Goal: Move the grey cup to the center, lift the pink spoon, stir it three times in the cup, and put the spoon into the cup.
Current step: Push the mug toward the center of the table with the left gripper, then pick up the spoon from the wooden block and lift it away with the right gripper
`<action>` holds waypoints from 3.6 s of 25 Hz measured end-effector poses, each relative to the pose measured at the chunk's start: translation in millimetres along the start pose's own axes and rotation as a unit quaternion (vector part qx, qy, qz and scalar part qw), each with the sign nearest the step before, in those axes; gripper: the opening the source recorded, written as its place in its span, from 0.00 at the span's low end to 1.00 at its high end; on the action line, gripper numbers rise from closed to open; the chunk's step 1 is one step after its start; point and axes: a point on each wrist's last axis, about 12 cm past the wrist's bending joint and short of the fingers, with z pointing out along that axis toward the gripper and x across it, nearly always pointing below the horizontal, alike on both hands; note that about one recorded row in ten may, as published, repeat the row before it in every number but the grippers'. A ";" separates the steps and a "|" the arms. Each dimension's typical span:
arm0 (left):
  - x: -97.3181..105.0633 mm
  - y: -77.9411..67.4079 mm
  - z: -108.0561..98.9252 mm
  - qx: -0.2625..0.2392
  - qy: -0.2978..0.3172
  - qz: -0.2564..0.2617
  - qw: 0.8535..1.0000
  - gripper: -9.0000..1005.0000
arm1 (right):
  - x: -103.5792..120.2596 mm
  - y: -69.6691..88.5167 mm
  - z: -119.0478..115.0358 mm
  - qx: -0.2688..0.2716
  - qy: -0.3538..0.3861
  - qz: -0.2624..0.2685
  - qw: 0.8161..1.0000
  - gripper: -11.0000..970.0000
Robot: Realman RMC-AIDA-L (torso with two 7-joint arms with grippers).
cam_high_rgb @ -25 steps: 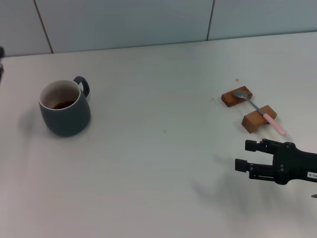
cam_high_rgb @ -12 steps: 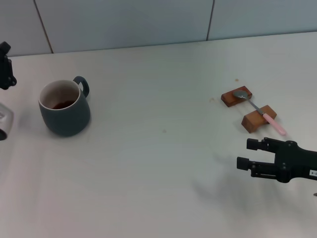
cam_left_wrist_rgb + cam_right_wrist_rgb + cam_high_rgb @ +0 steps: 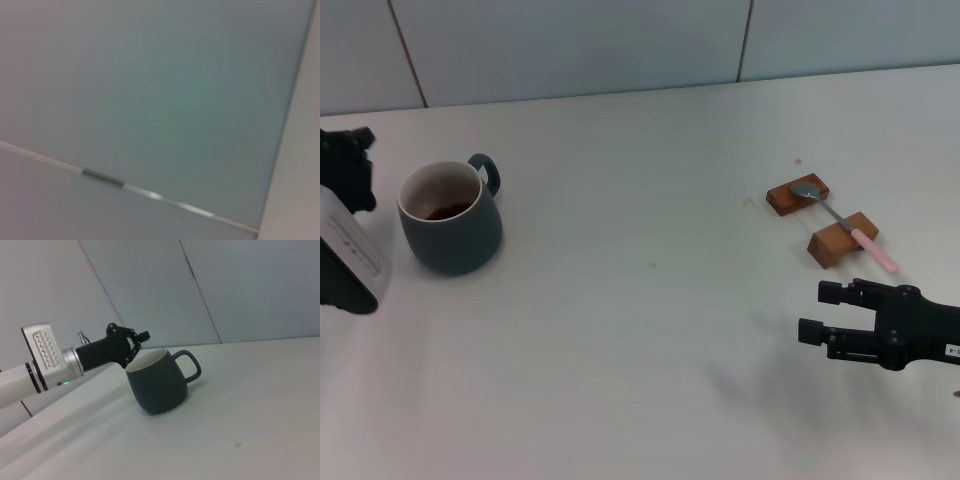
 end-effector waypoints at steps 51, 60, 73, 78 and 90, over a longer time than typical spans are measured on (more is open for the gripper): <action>-110.8 -62.9 -21.9 0.139 -0.290 0.040 0.946 0.01 | -5.2 0.0 5.0 -0.004 -0.003 0.005 1.000 0.84; -111.0 -42.5 -9.5 0.055 -0.201 -0.166 0.964 0.01 | -6.0 -1.9 2.3 0.015 -0.031 0.015 0.999 0.84; -56.8 -16.4 -48.4 0.211 -0.268 -0.474 0.812 0.09 | 22.0 14.6 -57.0 0.092 -0.322 0.217 0.917 0.83; -49.6 -17.7 -61.9 0.278 -0.275 -0.455 0.800 0.29 | 44.7 22.5 -66.5 0.103 -0.381 0.331 0.857 0.83; -43.5 -18.6 -65.9 0.331 -0.248 -0.452 0.790 0.59 | 68.0 22.0 -38.0 0.121 -0.343 0.436 0.823 0.83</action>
